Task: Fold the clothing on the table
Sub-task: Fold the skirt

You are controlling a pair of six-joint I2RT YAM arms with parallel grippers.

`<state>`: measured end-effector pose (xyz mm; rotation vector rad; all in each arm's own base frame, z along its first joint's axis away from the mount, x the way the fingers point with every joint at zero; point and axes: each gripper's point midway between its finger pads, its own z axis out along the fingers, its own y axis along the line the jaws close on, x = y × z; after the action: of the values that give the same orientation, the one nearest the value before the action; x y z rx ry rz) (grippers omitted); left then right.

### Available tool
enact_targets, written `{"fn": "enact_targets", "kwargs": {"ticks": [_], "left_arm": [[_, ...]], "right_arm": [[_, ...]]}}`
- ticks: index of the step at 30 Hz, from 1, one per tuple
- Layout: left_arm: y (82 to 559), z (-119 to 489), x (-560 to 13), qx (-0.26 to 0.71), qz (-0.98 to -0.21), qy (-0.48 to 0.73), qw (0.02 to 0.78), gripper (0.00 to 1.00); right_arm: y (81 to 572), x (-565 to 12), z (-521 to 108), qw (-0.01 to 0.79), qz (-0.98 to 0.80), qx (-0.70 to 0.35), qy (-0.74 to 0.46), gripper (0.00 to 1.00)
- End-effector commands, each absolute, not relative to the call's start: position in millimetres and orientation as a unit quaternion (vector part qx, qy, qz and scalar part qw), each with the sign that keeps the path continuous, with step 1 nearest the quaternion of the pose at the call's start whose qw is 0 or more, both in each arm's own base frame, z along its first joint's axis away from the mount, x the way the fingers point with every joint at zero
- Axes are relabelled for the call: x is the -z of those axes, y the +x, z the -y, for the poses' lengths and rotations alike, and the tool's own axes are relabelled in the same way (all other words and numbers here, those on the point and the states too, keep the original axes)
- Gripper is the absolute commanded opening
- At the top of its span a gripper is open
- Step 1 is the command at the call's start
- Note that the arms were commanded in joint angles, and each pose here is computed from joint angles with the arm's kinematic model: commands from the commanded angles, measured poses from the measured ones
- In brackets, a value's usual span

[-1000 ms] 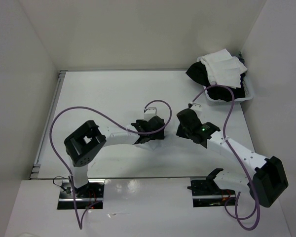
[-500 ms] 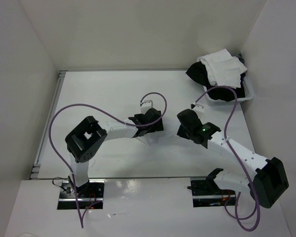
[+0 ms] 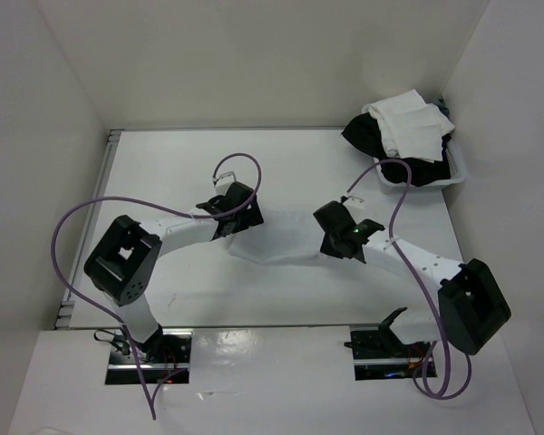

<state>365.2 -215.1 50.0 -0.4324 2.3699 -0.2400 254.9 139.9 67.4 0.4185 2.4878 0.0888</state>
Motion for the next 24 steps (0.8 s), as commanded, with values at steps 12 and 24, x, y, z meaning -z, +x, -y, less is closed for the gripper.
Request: {"fn": "enact_targets", "kwargs": {"ticks": [12, 24], "left_arm": [[356, 222, -76, 0.122, -0.909, -0.149, 0.370, 1.00], [341, 224, -113, 0.136, -0.897, -0.144, 0.396, 1.00]], "right_arm": [[222, -50, -172, 0.271, -0.949, -0.052, 0.152, 0.38], [169, -78, -183, 0.275, -0.929, -0.171, 0.180, 0.58]]}}
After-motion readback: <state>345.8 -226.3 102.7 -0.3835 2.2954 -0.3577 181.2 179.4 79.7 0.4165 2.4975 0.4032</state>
